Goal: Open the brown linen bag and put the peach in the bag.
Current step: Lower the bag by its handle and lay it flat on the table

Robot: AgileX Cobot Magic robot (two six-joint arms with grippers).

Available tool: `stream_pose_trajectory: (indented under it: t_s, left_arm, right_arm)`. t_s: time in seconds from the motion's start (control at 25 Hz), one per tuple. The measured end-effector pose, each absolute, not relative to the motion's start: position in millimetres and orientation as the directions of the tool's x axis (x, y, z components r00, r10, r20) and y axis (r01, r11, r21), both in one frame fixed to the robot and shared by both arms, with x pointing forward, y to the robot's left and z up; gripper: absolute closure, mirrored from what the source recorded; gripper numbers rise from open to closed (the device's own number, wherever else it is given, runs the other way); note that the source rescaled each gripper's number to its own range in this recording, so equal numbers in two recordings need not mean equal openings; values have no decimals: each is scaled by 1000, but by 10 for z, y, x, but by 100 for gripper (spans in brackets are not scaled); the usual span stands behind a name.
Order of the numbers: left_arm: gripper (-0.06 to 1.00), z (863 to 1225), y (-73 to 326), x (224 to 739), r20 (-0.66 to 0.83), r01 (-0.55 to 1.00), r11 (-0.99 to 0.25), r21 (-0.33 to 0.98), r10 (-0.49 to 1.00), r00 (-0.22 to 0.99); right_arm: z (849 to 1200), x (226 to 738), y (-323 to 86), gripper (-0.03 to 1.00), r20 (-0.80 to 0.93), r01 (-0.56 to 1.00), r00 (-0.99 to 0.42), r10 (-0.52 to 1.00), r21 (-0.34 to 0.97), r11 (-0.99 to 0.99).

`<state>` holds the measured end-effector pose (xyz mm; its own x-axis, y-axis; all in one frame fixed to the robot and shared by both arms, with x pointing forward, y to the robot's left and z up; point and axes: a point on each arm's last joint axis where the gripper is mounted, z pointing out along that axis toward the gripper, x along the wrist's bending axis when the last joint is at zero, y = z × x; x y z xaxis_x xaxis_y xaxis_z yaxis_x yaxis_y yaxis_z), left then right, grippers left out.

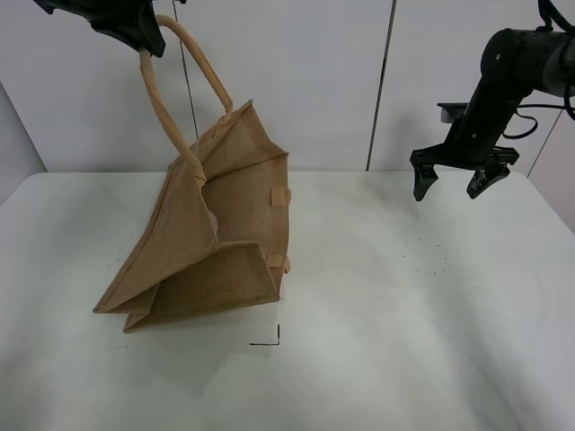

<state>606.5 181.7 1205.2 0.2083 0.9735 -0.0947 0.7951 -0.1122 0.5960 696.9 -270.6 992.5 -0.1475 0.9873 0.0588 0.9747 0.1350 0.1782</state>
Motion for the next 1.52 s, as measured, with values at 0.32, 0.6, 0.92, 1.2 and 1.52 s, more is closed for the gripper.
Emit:
stream_pose_trajectory:
  t_s: [0.32, 0.6, 0.92, 1.2, 1.52]
  left_arm:
    - [94, 12052, 1817, 6065, -95, 795, -112, 596, 973, 208]
    - [94, 12052, 1817, 6065, -95, 795, -112, 596, 973, 208]
    - [94, 12052, 1817, 6065, -95, 795, -112, 596, 973, 208]
    - [94, 12052, 1817, 6065, -95, 795, -112, 596, 973, 208]
    - [94, 12052, 1817, 6065, -95, 795, -112, 596, 973, 208]
  right_arm:
    - [10118, 6582, -2724, -3, 65, 982, -127, 990, 147, 116]
    - [10533, 5414, -2791, -3, 51, 984, -127, 991, 132, 119]
    - [10660, 4028, -2864, -3, 30, 959, -132, 991, 257, 120]
    - [10514, 3073, -2912, -3, -6, 752, -124, 992, 652, 98]
    - [10534, 2517, -2939, -3, -27, 509, -114, 993, 857, 82]
